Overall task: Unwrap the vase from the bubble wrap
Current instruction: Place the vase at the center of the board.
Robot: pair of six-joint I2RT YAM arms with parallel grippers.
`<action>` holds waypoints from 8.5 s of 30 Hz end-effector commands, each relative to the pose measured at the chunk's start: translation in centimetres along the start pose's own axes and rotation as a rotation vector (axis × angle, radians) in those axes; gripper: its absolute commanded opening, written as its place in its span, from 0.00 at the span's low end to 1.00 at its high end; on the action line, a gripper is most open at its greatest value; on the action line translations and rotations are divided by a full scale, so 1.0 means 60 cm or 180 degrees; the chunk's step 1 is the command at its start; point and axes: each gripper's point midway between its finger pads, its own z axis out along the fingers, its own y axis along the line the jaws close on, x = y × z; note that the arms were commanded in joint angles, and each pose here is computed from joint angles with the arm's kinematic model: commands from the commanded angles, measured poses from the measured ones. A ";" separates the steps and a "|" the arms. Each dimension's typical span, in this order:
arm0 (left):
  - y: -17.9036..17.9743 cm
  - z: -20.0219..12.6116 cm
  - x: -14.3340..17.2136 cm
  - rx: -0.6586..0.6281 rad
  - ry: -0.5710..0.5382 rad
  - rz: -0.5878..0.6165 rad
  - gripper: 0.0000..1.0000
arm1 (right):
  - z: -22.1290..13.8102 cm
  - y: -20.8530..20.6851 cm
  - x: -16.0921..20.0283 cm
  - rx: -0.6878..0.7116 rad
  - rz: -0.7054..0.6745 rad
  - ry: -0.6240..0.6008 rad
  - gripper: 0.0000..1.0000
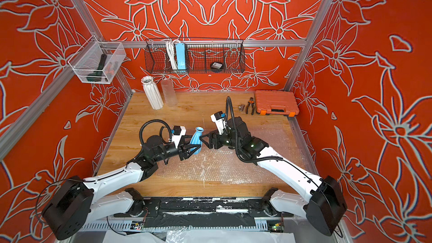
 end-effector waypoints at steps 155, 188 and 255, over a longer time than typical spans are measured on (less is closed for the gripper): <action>0.696 -0.048 -0.038 -0.1410 0.0399 0.1241 0.38 | -0.101 -0.084 -0.029 0.1714 -0.0603 -0.0345 0.82; 0.665 -0.128 -0.031 -0.1550 0.0058 0.1047 0.50 | -0.114 -0.073 -0.032 0.1659 -0.0556 -0.0393 0.82; 0.589 -0.219 -0.096 -0.2305 0.0104 0.1159 0.86 | -0.161 -0.072 -0.010 0.1671 -0.0510 -0.0522 0.82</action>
